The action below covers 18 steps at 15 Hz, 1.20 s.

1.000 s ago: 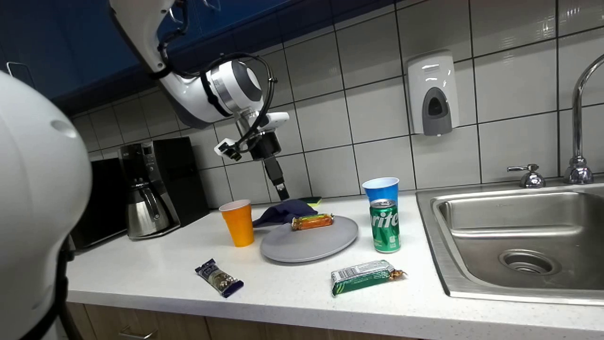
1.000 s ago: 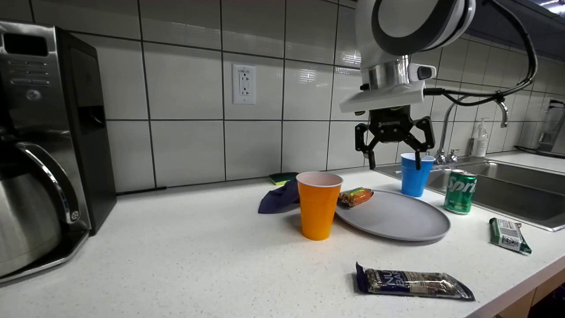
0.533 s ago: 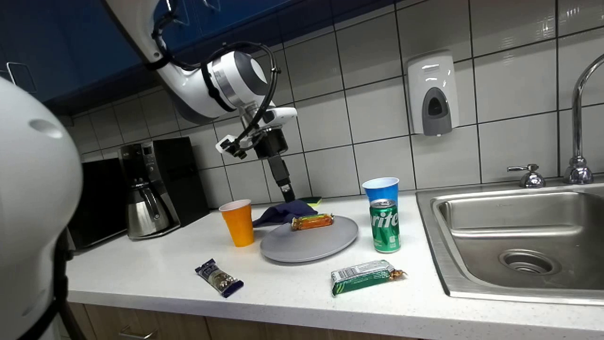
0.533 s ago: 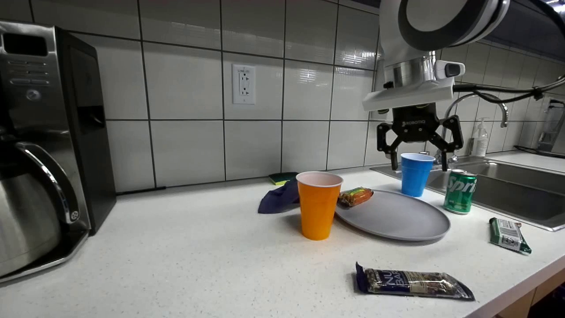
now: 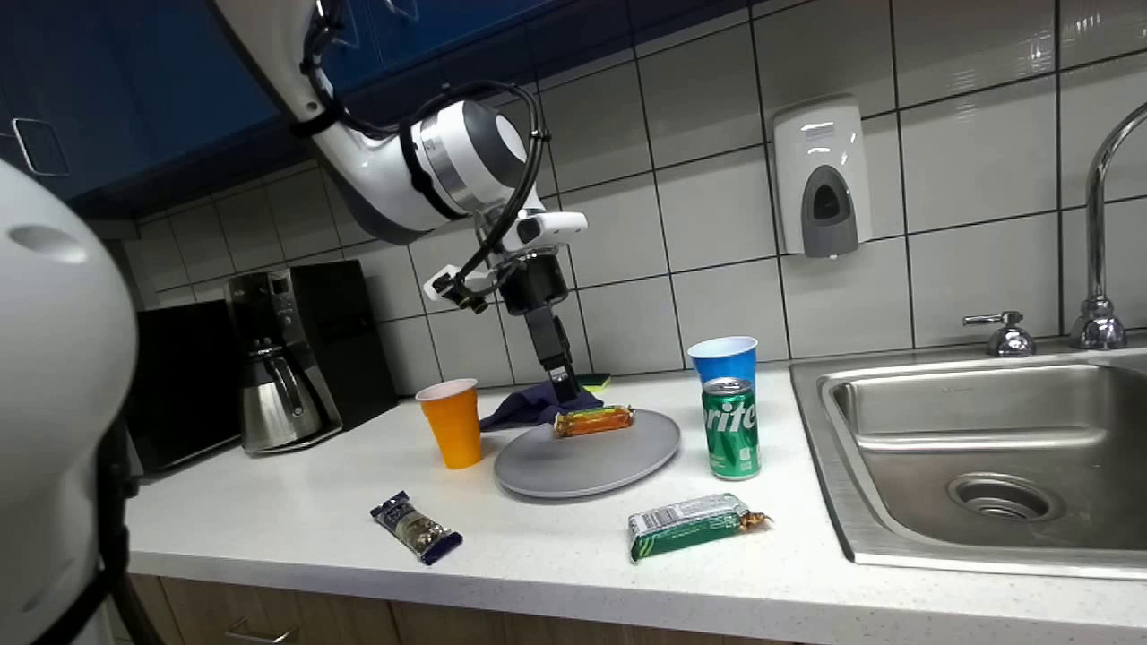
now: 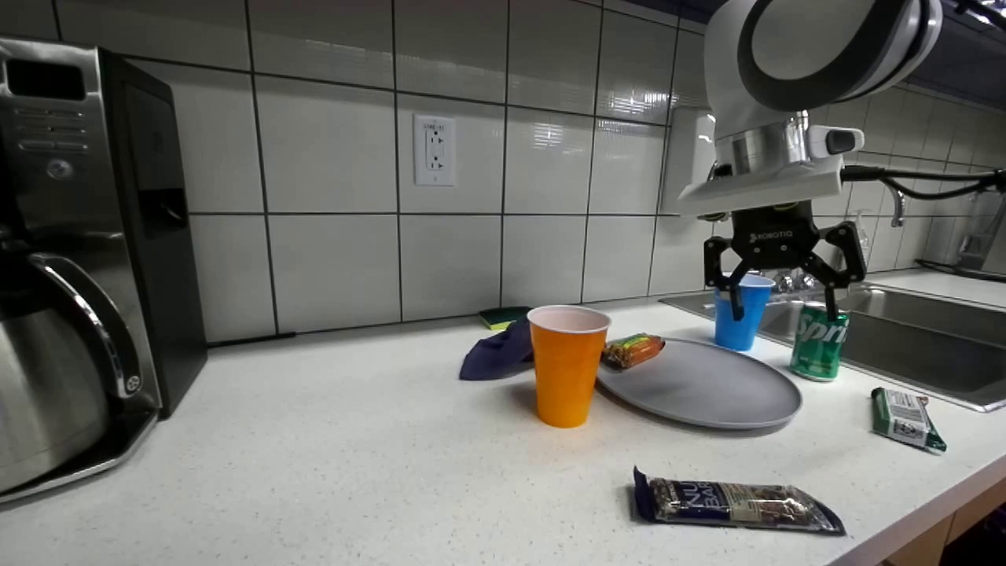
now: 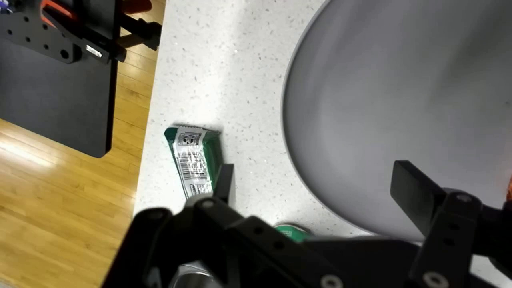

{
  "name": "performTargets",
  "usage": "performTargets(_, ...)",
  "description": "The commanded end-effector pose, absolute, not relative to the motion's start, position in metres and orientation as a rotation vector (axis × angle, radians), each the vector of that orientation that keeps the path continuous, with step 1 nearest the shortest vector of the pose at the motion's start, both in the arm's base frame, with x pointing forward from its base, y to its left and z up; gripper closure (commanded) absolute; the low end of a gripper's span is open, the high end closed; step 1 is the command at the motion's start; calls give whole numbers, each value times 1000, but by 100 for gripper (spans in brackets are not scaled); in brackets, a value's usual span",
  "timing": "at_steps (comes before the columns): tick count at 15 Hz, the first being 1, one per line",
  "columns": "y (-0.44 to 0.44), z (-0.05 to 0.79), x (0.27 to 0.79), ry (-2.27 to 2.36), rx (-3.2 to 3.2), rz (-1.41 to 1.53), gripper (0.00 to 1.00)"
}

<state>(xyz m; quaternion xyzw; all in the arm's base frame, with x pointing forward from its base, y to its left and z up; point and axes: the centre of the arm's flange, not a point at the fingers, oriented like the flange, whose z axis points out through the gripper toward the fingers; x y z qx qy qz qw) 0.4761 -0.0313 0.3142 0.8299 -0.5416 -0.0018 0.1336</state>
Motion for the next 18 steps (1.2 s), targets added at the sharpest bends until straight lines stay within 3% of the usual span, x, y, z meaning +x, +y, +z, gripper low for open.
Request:
performTargets(1, -30, 314, 476, -1567, 2408, -5, 0)
performTargets(18, -58, 328, 454, -1609, 2430, -9, 0)
